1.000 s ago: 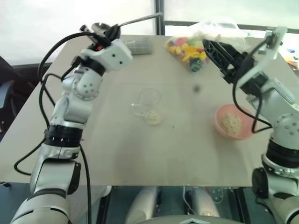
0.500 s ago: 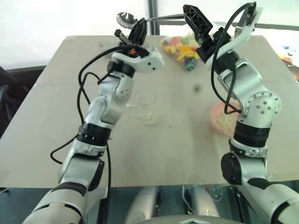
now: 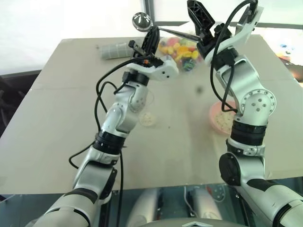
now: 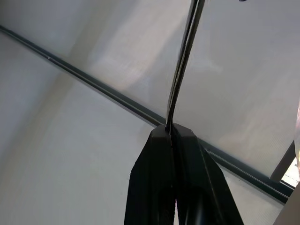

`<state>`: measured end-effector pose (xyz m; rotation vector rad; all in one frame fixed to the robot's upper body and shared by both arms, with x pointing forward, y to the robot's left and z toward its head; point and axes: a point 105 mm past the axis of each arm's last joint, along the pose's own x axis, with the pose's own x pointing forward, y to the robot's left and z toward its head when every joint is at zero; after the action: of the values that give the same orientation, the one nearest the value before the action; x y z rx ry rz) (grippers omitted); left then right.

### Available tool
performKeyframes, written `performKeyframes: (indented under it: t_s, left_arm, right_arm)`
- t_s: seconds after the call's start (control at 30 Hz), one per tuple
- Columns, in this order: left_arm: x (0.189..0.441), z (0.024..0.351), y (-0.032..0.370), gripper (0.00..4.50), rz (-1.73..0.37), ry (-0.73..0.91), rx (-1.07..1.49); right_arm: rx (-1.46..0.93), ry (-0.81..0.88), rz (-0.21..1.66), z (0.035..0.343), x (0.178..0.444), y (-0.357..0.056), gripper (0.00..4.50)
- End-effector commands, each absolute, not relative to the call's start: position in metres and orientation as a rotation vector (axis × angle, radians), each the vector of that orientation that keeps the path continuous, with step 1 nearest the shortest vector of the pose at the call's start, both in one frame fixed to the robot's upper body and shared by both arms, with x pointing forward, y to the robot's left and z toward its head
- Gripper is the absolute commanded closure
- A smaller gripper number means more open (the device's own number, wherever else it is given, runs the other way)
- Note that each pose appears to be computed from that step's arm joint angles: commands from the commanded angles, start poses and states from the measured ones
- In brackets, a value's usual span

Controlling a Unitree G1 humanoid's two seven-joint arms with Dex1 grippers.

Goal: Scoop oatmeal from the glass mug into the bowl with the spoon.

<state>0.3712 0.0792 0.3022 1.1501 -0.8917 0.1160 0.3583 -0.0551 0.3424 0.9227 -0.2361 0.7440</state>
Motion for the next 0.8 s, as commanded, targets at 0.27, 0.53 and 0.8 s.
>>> performKeyframes:
  t_s: [0.27,0.53,0.8]
  left_arm:
    - [0.365,0.321,0.08,4.5,0.196,-0.934,1.134]
    - [0.371,0.322,0.08,4.5,0.206,-0.921,1.132]
    - [0.378,0.322,0.08,4.5,0.217,-0.904,1.139]
  right_arm:
    - [0.935,-0.286,0.799,0.359,0.347,-0.048,3.1]
    - [0.941,-0.312,0.761,0.359,0.35,-0.057,3.1]
    - [0.931,-0.295,0.775,0.357,0.345,-0.054,0.45]
